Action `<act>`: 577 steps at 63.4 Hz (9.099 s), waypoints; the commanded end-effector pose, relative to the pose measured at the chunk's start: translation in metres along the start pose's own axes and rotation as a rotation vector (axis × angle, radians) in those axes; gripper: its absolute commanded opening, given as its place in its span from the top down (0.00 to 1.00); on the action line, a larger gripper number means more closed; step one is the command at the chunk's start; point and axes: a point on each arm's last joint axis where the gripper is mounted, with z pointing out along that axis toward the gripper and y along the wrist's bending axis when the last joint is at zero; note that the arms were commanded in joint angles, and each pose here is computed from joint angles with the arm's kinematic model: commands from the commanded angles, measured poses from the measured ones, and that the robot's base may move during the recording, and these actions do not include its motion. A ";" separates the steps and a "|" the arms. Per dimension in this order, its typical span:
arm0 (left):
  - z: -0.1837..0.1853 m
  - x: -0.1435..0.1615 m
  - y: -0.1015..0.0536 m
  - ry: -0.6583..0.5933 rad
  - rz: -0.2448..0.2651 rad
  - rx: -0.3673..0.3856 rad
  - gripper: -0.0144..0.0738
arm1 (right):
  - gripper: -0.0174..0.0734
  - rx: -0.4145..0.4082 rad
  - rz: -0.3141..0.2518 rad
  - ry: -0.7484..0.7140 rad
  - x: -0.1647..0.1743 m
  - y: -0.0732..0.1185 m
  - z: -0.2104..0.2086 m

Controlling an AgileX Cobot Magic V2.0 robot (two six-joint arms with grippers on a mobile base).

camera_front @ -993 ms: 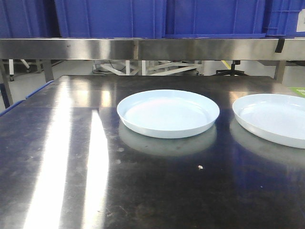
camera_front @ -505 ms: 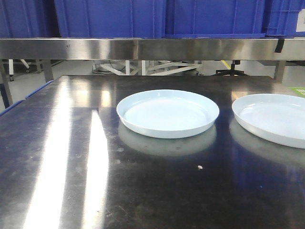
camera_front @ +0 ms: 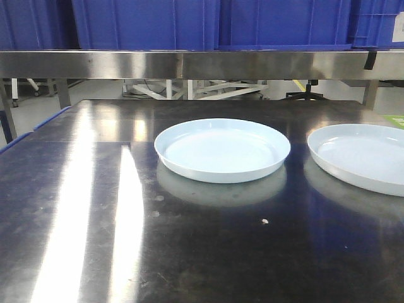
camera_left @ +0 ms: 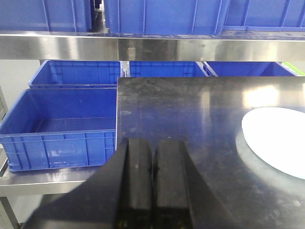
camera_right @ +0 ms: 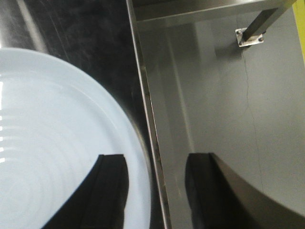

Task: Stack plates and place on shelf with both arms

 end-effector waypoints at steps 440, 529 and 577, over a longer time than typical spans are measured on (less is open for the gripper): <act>-0.001 -0.017 -0.002 -0.111 -0.012 0.017 0.74 | 0.75 -0.457 -0.266 -0.692 0.013 0.097 -0.172; -0.001 -0.017 -0.002 -0.111 -0.012 0.017 0.74 | 0.75 -0.459 -0.177 -0.959 0.165 0.000 -0.191; -0.001 -0.017 -0.002 -0.111 -0.012 0.017 0.74 | 0.75 -0.451 -0.180 -0.929 0.167 -0.001 -0.189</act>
